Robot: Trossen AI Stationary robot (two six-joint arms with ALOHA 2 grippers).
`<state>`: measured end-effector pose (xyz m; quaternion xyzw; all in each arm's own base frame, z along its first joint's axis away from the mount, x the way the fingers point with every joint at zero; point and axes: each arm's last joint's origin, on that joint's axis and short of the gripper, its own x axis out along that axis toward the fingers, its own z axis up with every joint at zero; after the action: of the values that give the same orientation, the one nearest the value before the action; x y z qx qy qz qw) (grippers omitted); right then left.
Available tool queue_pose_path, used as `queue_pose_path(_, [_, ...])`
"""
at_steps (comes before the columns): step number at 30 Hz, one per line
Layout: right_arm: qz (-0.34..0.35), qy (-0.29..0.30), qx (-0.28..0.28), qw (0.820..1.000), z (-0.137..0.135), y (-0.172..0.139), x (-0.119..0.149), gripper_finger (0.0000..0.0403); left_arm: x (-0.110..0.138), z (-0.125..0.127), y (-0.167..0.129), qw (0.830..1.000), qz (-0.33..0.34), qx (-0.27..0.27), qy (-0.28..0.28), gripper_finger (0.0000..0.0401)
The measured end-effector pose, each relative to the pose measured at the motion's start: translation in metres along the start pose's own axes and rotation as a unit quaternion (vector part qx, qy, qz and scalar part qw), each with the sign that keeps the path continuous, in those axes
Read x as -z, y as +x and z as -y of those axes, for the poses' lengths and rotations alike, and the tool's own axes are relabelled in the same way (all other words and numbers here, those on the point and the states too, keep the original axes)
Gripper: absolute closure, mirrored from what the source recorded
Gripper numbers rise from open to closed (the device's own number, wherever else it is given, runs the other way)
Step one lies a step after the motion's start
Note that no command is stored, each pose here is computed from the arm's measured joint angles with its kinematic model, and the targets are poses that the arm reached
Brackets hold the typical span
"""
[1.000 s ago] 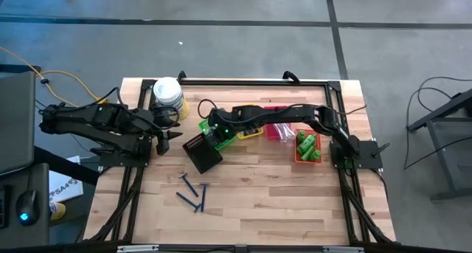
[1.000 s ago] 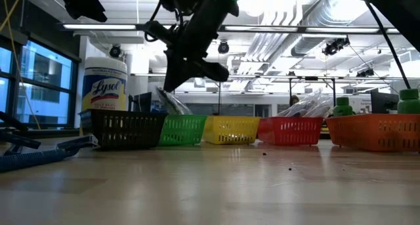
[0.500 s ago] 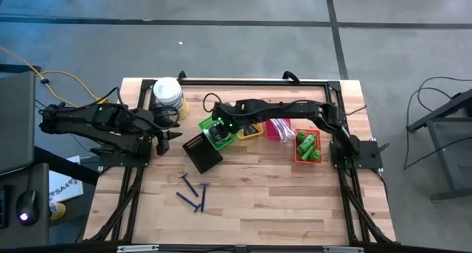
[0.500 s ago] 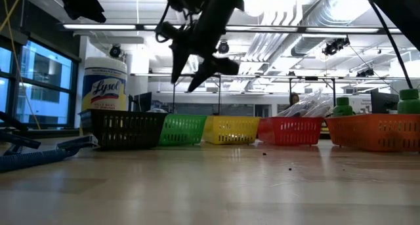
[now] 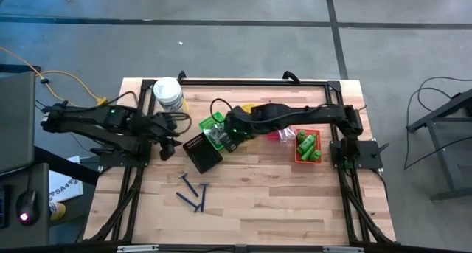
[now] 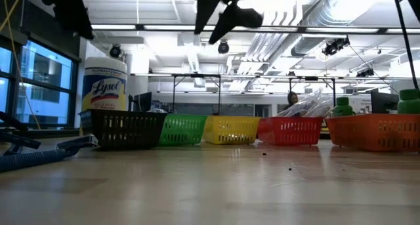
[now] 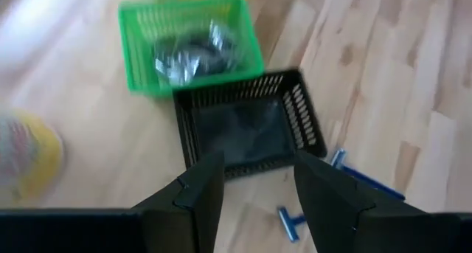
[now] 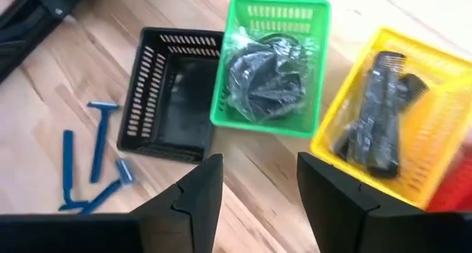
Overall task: Pick & Place Travel size toiletries
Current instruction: Put the blue razor into the black bin
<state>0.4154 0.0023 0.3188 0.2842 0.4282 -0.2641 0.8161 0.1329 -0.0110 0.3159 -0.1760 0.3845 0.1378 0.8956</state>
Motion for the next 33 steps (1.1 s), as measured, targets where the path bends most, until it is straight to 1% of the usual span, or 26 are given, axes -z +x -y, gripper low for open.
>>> queue_pose_path(4, [0.002, -0.011, 0.016, 1.0, -0.004, -0.02, 0.013, 0.0237, -0.001, 0.007, 0.021, 0.997, -0.066, -0.01, -0.037, 0.0242])
queue_pose_path(8, [0.003, -0.024, 0.029, 0.999, -0.005, -0.042, 0.026, 0.0237, 0.002, 0.013, 0.045, 0.985, -0.154, -0.033, -0.075, 0.0242])
queue_pose_path(9, [0.007, -0.029, 0.036, 0.999, -0.006, -0.045, 0.028, 0.0237, 0.003, 0.015, 0.051, 0.98, -0.174, -0.04, -0.082, 0.0242])
queue_pose_path(12, [0.019, -0.045, 0.057, 0.997, -0.005, -0.058, 0.036, 0.0237, 0.005, 0.021, 0.07, 0.967, -0.232, -0.04, -0.1, 0.0242])
queue_pose_path(15, [0.03, -0.052, 0.067, 0.996, -0.003, -0.068, 0.039, 0.0237, 0.009, 0.027, 0.089, 0.947, -0.296, -0.035, -0.12, 0.0242])
queue_pose_path(19, [0.041, -0.065, 0.074, 0.994, -0.002, -0.08, 0.044, 0.0237, 0.014, 0.034, 0.112, 0.921, -0.361, -0.036, -0.144, 0.0242])
queue_pose_path(25, [0.047, -0.092, 0.074, 0.992, -0.002, -0.087, 0.047, 0.0237, 0.028, 0.046, 0.137, 0.903, -0.405, -0.07, -0.128, 0.0242])
queue_pose_path(28, [0.044, -0.103, 0.075, 0.991, -0.002, -0.087, 0.047, 0.0237, 0.034, 0.051, 0.145, 0.899, -0.415, -0.08, -0.117, 0.0242])
queue_pose_path(31, [0.043, -0.108, 0.076, 0.99, -0.001, -0.087, 0.047, 0.0237, 0.035, 0.054, 0.154, 0.898, -0.417, -0.074, -0.121, 0.0242])
queue_pose_path(33, [0.042, -0.114, 0.077, 0.99, -0.001, -0.087, 0.047, 0.0237, 0.036, 0.057, 0.157, 0.897, -0.422, -0.055, -0.122, 0.0242])
